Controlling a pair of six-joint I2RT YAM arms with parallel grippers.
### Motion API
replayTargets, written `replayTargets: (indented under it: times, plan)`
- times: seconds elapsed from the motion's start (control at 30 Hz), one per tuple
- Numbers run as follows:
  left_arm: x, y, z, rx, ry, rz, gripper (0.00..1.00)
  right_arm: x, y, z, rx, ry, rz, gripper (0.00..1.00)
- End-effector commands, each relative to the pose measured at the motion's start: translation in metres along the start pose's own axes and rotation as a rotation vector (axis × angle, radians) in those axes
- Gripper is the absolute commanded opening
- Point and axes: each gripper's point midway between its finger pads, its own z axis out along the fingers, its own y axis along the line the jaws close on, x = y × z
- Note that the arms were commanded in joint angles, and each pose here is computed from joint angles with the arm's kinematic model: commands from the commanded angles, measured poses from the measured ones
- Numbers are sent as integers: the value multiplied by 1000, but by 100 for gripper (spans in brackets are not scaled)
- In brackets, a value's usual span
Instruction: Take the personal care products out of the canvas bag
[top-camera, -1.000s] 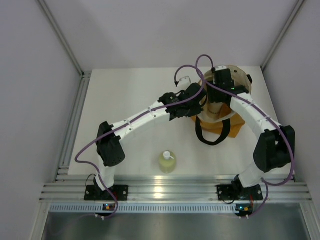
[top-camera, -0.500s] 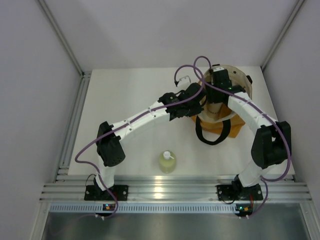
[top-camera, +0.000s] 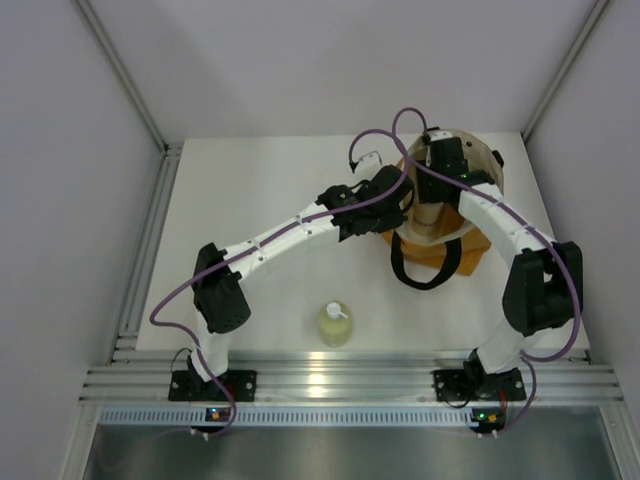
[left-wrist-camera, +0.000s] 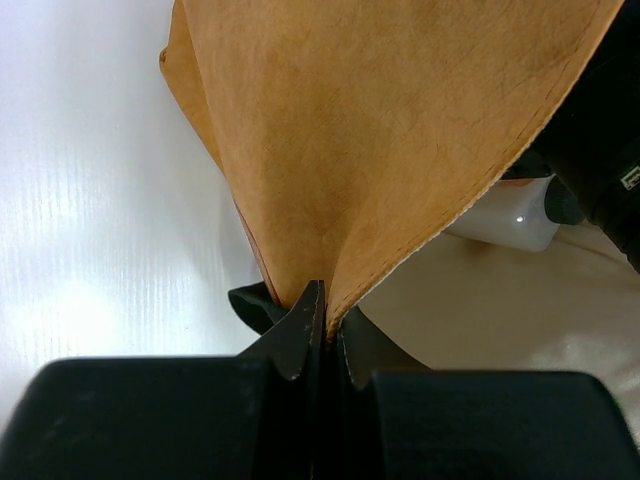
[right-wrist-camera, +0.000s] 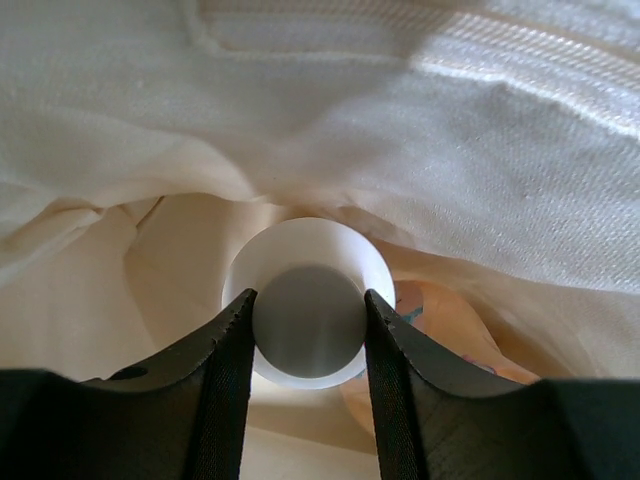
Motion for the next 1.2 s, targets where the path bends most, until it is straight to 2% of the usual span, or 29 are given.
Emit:
replayTargets:
  times: [0.0,0.07,0.13,0.53,0.87,1.17]
  plan:
    - [-12,-10,-10,44,-31,-7,0,-9,-5,2,-10,-51,36,18]
    - [-12,-10,-10,44,-31,-7,0,-13,-6,-2,-16,-68,46,11]
    - [-13,-10,-11,44,-33,-4,0,-25,-6,-13,-22,-118,60,0]
    - [-16,-8,-10,35,-49,6,0,-95,-17,-75,-30,-338,93,0]
    - [-17,-6,-8,29,-55,23,0,-111,-24,-114,-32,-394,81,0]
    - [-22,-4,-7,23,-65,25,0,-128,-25,-182,-75,-444,76,0]
